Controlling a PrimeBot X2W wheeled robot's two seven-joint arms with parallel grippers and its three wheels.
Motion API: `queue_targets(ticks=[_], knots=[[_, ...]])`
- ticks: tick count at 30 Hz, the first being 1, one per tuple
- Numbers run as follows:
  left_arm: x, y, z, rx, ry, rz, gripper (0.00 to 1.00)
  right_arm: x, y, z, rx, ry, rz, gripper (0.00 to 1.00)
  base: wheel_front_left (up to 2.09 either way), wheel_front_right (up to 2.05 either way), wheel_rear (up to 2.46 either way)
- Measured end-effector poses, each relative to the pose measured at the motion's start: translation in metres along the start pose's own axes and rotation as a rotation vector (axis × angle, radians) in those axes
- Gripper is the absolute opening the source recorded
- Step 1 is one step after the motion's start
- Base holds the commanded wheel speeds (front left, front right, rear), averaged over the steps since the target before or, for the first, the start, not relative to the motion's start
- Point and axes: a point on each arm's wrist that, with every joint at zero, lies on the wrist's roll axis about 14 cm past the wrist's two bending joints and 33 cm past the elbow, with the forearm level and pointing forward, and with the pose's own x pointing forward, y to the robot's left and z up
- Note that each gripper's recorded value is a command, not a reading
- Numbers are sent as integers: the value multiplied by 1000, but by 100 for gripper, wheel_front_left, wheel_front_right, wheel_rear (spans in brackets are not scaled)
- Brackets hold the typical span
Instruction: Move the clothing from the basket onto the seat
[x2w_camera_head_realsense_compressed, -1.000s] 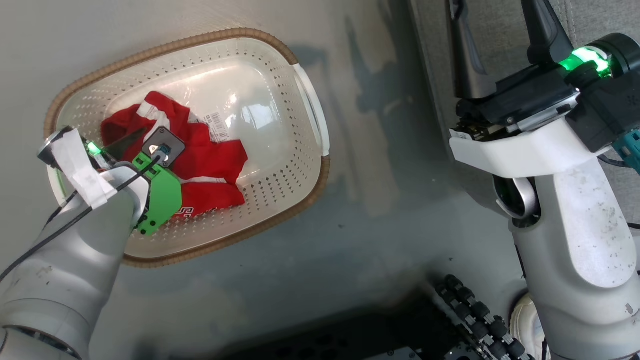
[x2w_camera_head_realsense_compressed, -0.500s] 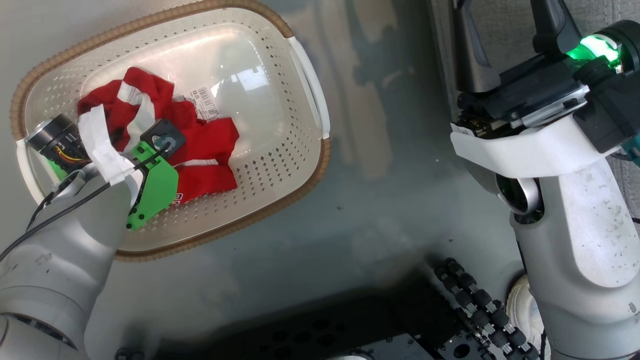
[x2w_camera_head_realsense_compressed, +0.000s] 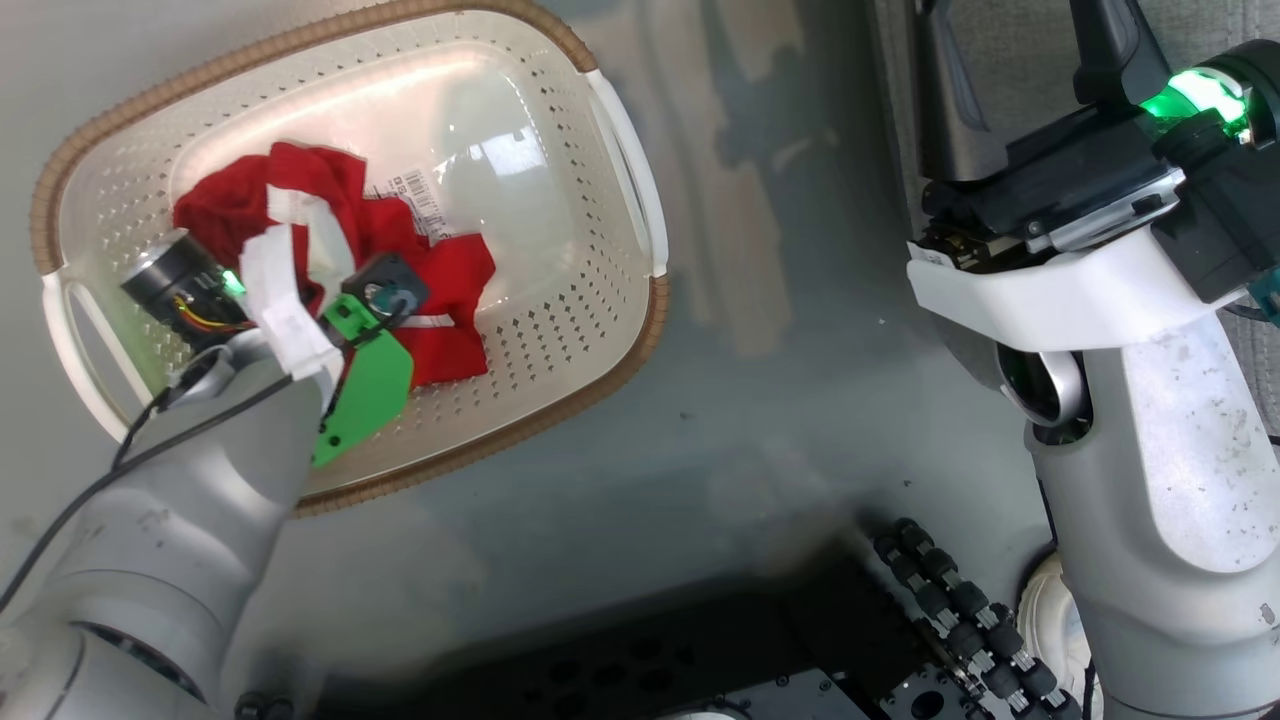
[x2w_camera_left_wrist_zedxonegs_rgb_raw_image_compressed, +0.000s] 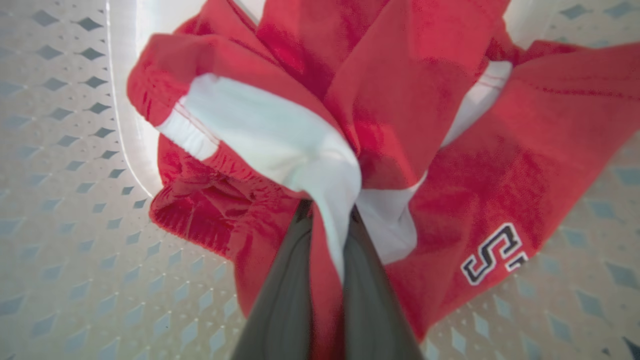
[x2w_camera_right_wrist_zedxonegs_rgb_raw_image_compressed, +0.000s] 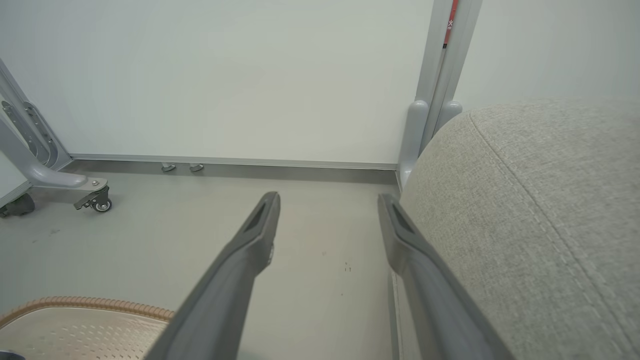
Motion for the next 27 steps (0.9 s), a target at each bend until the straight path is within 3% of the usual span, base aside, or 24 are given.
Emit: queue_targets(ticks=[12, 20, 27], knots=[[-36, -13, 69, -3, -221, 25, 0, -5, -1, 31, 3, -34, -17, 100, 0, 0, 0], [-81, 7, 100, -51, -401, 70, 0, -14, 4, 56, 7, -55, -22, 100, 0, 0, 0], [-124, 5, 119, -104, -537, 109, 0, -28, 7, 77, 3, -66, -31, 100, 0, 0, 0]])
